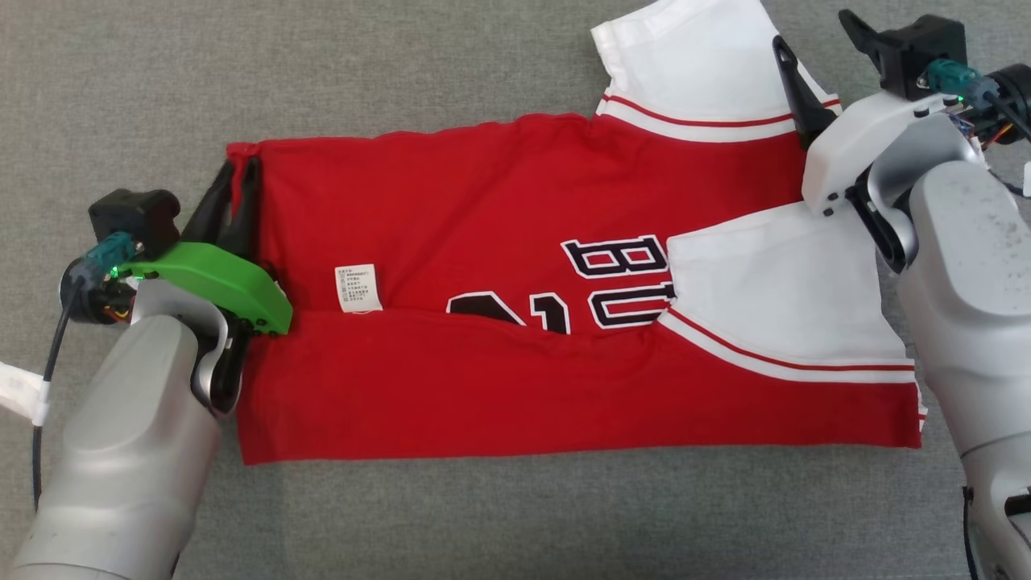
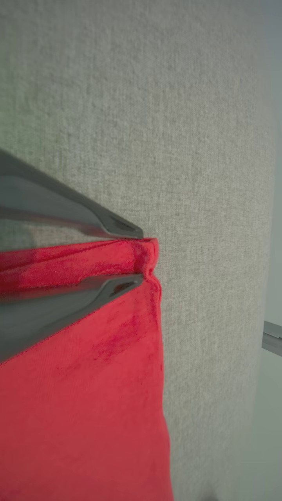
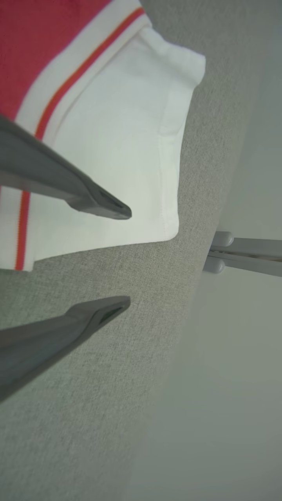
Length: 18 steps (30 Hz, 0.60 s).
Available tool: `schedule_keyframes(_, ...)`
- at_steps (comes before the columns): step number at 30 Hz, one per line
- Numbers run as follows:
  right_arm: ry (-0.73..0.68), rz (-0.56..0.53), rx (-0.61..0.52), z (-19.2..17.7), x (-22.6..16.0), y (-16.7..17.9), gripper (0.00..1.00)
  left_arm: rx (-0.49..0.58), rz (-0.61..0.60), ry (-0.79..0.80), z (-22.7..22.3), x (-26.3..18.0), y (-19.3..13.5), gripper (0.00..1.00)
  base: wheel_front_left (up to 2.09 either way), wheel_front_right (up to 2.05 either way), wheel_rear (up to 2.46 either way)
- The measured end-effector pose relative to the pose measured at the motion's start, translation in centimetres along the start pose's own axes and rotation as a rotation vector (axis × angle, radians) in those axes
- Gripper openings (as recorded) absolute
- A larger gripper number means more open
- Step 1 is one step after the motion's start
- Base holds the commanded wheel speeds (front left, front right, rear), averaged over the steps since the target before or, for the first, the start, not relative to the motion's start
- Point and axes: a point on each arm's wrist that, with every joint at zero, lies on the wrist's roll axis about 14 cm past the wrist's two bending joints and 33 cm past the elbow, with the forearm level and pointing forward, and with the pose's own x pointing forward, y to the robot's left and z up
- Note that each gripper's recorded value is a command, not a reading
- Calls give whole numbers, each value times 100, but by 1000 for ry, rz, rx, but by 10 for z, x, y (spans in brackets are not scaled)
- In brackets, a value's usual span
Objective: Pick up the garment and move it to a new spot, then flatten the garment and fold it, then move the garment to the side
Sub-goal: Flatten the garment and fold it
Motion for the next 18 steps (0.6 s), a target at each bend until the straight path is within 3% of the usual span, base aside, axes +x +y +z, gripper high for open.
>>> schedule_keyframes(8,69,38,-8,1,34,13,100,13,-13,-84,28,-3,2,0,0,0,0)
schedule_keyframes(14,169,69,11,-17,53,30,97,19,-12,-119,37,-9,2,0,0,0,0)
schedule_keyframes(15,184,77,17,-20,55,34,38,18,-9,-120,37,-10,2,0,0,0,0)
schedule_keyframes(16,189,83,29,-21,58,38,0,14,-6,-123,37,-11,3,0,0,0,0)
schedule_keyframes(18,155,76,34,-16,63,36,0,8,-2,-130,38,-11,4,0,0,0,0)
